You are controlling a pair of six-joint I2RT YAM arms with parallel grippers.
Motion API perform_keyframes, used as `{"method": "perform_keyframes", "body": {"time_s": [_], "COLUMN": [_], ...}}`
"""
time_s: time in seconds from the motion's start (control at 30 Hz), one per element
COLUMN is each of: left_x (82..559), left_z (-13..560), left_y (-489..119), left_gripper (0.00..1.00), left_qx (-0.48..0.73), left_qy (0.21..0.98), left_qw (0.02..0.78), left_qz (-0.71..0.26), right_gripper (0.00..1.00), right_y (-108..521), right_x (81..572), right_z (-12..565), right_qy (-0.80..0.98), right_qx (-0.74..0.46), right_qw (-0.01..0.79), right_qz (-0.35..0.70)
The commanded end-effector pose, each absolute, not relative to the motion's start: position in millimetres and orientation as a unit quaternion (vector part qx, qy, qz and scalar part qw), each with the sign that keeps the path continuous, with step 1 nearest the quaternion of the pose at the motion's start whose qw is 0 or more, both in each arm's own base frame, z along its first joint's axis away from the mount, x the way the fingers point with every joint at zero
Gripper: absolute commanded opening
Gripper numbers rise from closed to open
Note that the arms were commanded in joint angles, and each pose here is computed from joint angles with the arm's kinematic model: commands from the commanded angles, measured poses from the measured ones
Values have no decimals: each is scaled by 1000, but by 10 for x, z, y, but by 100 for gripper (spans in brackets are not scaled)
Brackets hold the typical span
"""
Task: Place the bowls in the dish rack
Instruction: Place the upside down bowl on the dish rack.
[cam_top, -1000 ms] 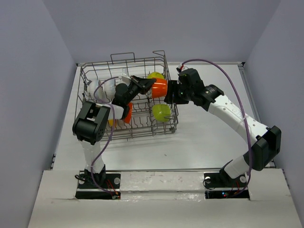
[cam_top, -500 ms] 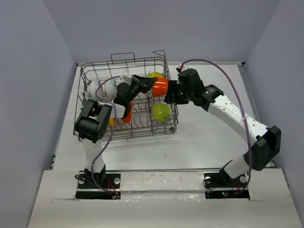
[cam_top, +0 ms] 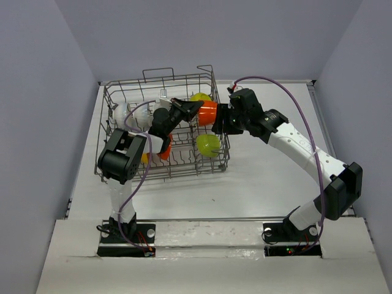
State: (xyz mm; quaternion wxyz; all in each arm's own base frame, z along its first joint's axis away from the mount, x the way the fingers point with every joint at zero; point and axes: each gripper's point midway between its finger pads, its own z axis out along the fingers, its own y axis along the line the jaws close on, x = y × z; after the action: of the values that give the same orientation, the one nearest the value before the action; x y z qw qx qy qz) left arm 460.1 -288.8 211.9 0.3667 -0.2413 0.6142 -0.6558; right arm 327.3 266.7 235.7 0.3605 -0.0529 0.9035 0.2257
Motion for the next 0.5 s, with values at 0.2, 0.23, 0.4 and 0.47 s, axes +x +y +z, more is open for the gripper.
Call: {"method": "perform_keyframes", "body": {"time_s": [0.2,0.23,0.4,0.47], "left_x": [4052,4044,4082,4080], "left_z": [3362,3364,3357,3404], "left_y": [-2612,-2624,-2635,-2632], "left_gripper": [0,0,0,0], "left_qx": [-110,-108,-108,-103], "left_qy": [398,400,421,426], "left_qw": [498,497,508,520], "left_qz": [-763,-762,-744,-734], "right_gripper": [59,59,59,59], "right_y": [2702,2698,2720,2716], "right_x": [3294,3289,3266,3266], "right_z": [2375,2372,2359,2353], "right_qy": [898,899,899,899], "right_qx": [-60,-60,-63,-63], "right_qw": [373,373,371,371], "right_qz": [224,224,223,222]}}
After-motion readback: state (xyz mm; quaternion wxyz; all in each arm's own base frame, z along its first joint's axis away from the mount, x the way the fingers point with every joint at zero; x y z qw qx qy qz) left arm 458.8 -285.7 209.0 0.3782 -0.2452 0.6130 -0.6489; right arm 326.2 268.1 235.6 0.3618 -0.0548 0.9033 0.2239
